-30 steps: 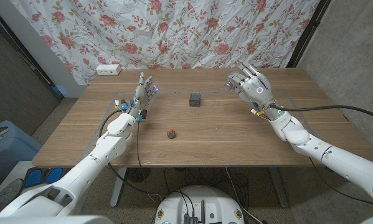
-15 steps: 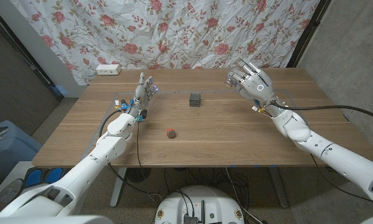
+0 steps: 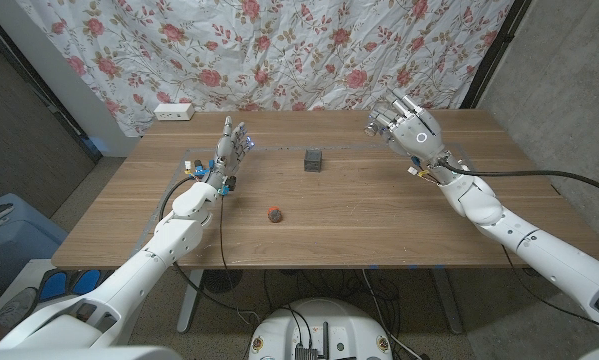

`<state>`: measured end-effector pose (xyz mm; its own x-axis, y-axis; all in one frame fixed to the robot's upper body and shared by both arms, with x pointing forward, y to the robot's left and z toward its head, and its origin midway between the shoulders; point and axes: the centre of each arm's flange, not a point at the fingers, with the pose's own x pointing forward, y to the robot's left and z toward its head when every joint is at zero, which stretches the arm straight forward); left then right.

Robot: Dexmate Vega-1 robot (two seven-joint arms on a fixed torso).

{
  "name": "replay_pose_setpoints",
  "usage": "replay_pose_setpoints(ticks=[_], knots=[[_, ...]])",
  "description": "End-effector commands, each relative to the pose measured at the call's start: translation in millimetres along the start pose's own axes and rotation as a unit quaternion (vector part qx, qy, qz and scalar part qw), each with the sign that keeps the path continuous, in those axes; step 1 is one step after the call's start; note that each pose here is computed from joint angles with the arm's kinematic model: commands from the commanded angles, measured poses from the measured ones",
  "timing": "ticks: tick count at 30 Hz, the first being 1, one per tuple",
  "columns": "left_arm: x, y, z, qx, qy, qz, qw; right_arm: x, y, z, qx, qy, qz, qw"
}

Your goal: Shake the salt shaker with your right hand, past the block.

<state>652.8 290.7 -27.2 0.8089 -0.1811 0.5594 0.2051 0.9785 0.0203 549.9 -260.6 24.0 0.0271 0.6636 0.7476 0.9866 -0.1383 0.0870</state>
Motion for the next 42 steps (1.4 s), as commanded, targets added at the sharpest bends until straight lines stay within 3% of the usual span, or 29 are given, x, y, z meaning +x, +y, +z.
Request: replay_pose_setpoints(ticks=[1,10,27,42], knots=[[0.1,-0.1,-0.1,0.0,0.0,0.0,1.0,-8.2,11.6,2.4,0.003,-0.005,0.017,0.9998],[0.0,-0.1,-0.1,0.0,0.0,0.0,1.0,-13.5,17.9,8.1,0.005,-0.005,0.029,0.9996],[-0.1,0.1,0.1,0.0,0.0,0.0,1.0,-23.7,21.9,34.8,0.032,-0.022,0.044,0.9983],[-0.1,0.1,0.0,0.0,0.0,0.0,1.0,-35.5,19.4,52.5,0.055,0.0,0.057,0.9968]])
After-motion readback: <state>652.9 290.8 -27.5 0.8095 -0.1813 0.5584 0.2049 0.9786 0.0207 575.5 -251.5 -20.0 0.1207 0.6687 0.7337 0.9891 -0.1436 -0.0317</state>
